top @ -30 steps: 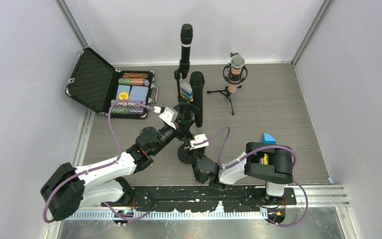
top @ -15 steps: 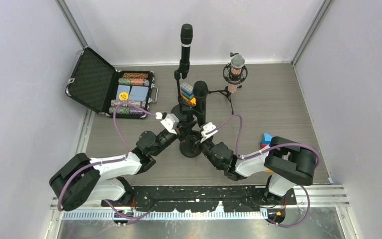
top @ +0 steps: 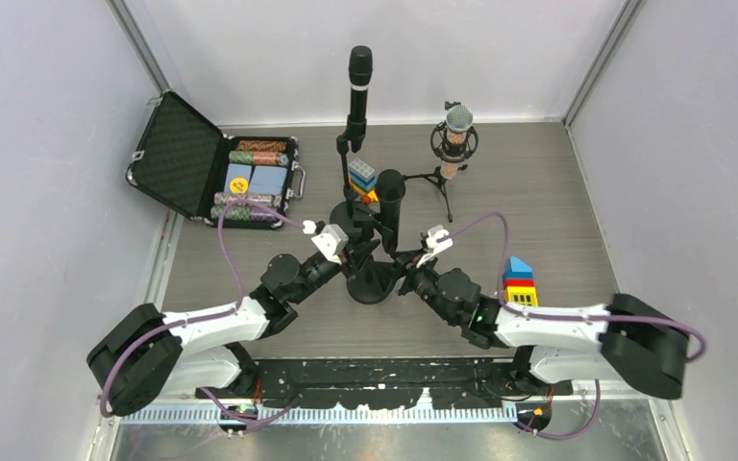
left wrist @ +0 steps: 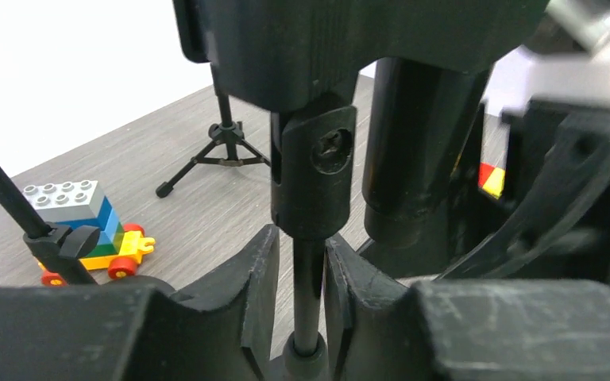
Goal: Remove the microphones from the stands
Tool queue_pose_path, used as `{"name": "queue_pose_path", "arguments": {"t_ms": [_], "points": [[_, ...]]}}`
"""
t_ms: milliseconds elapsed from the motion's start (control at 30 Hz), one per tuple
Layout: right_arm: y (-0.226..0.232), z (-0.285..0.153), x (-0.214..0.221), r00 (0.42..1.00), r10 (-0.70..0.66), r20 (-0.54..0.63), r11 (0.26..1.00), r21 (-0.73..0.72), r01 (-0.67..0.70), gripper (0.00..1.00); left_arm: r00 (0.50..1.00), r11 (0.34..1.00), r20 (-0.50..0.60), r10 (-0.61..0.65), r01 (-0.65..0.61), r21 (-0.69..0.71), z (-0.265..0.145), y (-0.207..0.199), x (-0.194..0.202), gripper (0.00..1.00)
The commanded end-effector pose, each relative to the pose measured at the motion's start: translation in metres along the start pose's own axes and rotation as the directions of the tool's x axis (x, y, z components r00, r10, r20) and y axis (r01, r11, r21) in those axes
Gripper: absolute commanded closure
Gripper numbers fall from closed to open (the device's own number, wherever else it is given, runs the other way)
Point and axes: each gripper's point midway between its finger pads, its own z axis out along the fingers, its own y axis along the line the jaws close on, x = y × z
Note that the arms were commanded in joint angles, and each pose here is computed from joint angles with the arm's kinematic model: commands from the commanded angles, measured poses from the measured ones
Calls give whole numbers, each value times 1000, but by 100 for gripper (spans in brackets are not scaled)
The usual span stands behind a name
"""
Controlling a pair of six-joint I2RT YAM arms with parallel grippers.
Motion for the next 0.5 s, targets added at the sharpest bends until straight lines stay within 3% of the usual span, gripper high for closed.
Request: {"name": "queue_pose_path", "arguments": {"t_ms": [0, 233, 467], "points": [[9, -17, -9, 985, 79, -156, 996, 42, -74, 31, 1000, 1000, 13, 17, -17, -20, 2, 4, -12, 68], [33, -43, -43, 960, 151, -236, 988, 5, -154, 29, 1000, 1000, 18, -23, 23, 10, 6, -3, -23, 52], [45, -47, -74, 950, 106, -293, 994, 46, -96, 24, 997, 998, 55, -49, 48, 34, 0, -8, -47, 33]]}}
